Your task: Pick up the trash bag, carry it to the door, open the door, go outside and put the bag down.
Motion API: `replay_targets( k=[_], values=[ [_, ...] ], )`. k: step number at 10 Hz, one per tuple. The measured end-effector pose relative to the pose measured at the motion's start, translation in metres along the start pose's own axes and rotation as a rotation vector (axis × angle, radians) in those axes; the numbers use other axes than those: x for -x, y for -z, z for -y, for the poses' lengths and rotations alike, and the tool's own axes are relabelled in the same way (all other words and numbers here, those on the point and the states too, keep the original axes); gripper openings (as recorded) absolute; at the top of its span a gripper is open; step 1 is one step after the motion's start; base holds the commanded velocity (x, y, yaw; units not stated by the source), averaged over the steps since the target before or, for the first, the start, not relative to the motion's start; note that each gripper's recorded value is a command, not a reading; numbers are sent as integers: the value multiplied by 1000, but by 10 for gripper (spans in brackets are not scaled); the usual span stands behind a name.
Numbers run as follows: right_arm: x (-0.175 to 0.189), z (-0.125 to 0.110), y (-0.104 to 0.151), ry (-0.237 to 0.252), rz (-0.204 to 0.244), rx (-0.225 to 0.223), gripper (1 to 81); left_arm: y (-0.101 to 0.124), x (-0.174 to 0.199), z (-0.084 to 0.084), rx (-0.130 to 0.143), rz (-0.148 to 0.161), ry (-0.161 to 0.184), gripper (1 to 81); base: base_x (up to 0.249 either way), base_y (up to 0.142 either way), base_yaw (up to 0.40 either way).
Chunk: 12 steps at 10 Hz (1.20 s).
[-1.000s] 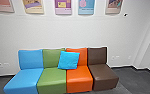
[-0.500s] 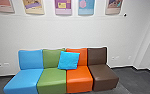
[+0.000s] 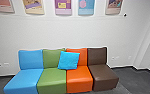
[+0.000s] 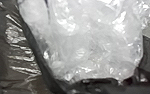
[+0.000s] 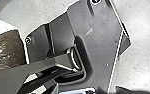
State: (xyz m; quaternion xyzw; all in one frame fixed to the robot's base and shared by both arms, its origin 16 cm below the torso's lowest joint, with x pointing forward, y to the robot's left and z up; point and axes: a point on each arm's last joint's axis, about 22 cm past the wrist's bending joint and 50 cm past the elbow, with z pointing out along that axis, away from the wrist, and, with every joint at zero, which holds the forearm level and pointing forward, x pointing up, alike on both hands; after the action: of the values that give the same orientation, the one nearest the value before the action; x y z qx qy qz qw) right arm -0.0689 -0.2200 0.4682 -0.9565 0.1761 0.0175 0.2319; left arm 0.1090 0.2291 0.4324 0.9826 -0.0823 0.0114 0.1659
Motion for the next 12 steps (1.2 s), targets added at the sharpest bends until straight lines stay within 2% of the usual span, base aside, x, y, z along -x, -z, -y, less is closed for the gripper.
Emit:
replay_targets(
  k=[1,4,5,7,12],
  values=[
    [1,0,-7,1,2,13,811,-2,0,-3,-3,-1,0,10,0,0,0],
    [12,22,-33,2,20,18,811,-4,0,-4,-10,1,-2,10,0,0,0],
    [13,20,-36,3,21,33,811,-4,1,-4,-11,2,-1,10,0,0,0],
    [12,12,-38,4,18,60,811,-4,4,-3,-13,5,1,10,0,0,0],
    [20,15,-41,1,28,58,811,-4,4,-2,-13,5,0,10,0,0,0]
  ],
)
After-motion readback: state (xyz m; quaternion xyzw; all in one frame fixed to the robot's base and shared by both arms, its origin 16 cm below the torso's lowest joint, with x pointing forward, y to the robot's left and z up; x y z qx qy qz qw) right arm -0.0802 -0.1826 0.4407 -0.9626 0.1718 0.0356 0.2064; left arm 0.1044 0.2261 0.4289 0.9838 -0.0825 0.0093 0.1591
